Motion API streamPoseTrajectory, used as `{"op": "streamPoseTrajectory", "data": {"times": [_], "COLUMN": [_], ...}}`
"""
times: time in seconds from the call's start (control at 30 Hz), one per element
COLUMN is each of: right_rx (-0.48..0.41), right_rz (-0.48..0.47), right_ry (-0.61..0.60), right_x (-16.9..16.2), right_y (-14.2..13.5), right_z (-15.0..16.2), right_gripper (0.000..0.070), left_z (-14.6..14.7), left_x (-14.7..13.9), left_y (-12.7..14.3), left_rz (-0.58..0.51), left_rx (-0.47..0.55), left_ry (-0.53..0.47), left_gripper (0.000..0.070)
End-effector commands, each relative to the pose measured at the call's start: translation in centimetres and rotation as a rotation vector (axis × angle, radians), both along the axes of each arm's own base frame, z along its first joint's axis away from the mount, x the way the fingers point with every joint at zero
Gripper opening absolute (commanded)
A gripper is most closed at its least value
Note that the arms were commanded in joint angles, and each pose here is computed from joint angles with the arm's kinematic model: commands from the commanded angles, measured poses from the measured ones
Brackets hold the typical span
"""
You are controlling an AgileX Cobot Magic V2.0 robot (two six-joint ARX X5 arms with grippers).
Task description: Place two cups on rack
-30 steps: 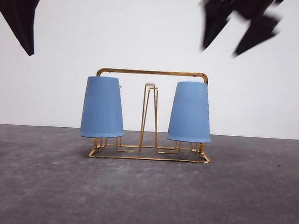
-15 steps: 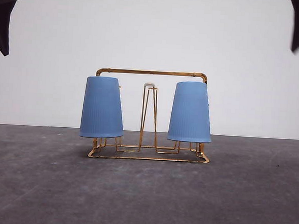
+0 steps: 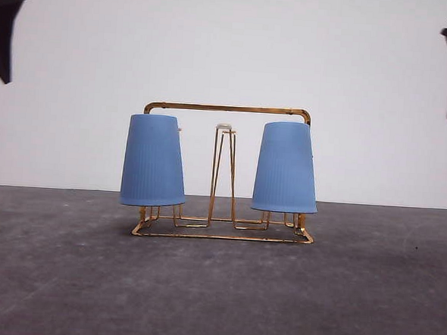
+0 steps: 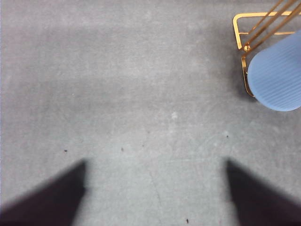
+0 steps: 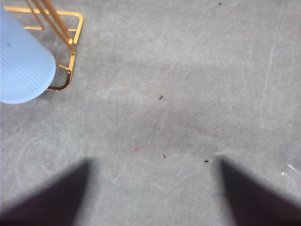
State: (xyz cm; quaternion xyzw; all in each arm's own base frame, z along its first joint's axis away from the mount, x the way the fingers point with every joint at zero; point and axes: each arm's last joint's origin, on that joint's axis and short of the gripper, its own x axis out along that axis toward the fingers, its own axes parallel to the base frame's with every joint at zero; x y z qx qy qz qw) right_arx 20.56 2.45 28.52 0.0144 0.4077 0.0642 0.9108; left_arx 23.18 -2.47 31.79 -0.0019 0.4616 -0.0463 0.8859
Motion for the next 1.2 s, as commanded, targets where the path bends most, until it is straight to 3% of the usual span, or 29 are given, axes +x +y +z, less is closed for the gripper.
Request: {"op": "streamPoseTrajectory", "data": {"times": [0.0,0.7,0.83,1.17], "right_rx": [0.008,0.019,0.022,0.031], "right_rz": [-0.004,-0.009,-0.009,-0.009], "right_ry": [-0.019,-0.099,-0.128,-0.198], "right_x": [0.2,0.7,0.9,1.4], "right_y": [0.1,0.1,0.2,0.2], "right_z": [0.3,0.9,1.1,1.7], "right_gripper": [0.0009,0.0017,0.0017,0.0017], "left_z": [0.3,0.3,0.2,-8.2], "left_x": [0.2,0.2,-0.8,-8.4], "left_y": [-0.1,-0.1,0.3,2.2], "left_rz": [-0.011,-0.004,-0.001,0.134], "left_rx": [0.004,0.008,0.032,-0.042], "left_ry": [-0.008,-0.014,-0.057,-0.505], "left_gripper": [0.0001,0.0,0.0,0.0]}}
